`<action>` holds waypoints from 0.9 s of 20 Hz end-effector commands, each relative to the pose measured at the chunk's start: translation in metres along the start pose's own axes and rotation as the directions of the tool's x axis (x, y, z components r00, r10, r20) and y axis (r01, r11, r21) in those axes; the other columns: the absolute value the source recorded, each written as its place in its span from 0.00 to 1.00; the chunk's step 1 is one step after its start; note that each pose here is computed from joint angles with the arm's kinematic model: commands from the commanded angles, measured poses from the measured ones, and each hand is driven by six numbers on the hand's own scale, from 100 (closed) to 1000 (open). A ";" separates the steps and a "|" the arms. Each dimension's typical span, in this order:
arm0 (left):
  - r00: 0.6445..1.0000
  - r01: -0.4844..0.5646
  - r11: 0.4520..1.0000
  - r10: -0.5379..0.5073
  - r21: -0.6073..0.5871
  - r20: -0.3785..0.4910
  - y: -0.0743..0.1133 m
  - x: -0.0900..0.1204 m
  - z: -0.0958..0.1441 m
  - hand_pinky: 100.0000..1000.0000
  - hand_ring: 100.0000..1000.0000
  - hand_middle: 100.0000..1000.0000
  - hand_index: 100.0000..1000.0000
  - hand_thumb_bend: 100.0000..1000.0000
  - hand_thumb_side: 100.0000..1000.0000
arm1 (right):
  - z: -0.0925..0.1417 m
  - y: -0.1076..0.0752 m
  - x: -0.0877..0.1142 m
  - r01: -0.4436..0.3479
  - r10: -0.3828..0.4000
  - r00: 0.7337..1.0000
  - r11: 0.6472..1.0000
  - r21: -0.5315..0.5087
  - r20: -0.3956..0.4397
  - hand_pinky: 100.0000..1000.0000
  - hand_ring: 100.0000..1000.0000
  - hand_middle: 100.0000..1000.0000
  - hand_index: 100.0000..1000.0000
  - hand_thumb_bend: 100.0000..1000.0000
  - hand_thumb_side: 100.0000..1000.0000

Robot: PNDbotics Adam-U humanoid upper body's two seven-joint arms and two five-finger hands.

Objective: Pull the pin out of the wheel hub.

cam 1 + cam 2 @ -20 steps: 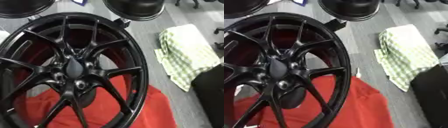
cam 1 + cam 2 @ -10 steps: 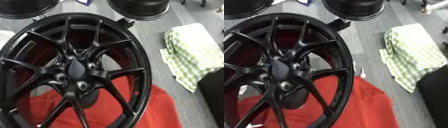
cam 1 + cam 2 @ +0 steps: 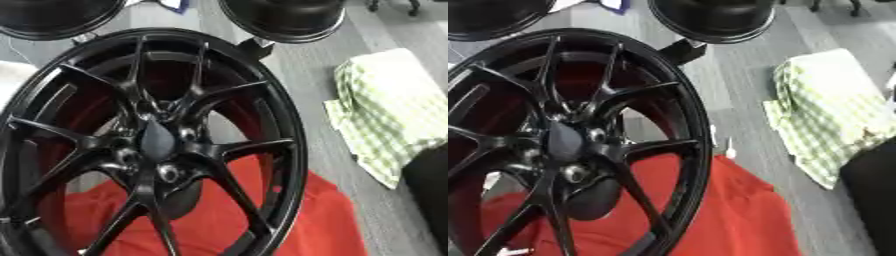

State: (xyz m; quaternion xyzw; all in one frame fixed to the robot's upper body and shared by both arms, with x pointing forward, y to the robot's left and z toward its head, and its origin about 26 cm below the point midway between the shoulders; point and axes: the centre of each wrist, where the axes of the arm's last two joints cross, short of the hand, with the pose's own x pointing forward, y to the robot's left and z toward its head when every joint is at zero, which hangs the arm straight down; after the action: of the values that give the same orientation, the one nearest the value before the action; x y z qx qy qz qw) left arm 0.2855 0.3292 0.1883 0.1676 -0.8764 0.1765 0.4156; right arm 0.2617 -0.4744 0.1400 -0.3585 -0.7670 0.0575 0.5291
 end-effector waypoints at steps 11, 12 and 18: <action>1.000 -0.010 1.000 0.010 -0.020 0.020 -0.003 0.008 -0.003 0.77 0.56 0.49 0.64 0.01 0.83 | 0.006 0.008 0.041 -0.109 0.134 0.983 0.976 -0.186 0.127 0.89 0.89 0.71 0.78 0.05 0.29; 1.000 -0.010 1.000 0.010 -0.021 0.020 -0.003 0.008 -0.003 0.77 0.56 0.49 0.64 0.01 0.83 | 0.005 0.010 0.046 -0.090 0.120 0.982 0.976 -0.199 0.144 0.87 0.86 0.67 0.74 0.00 0.26; 0.999 -0.011 0.999 0.012 -0.042 0.030 -0.006 0.009 -0.004 0.77 0.56 0.49 0.64 0.00 0.82 | 0.004 0.041 0.094 0.089 -0.038 0.960 0.981 -0.172 0.276 0.85 0.78 0.55 0.64 0.00 0.22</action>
State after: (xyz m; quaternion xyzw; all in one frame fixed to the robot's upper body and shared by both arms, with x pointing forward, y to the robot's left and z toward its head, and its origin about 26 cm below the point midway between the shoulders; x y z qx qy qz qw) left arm 0.2872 0.3253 0.1895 0.1597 -0.8780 0.1681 0.4187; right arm 0.2626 -0.3955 0.1790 -0.3818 -0.8304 0.0158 0.4054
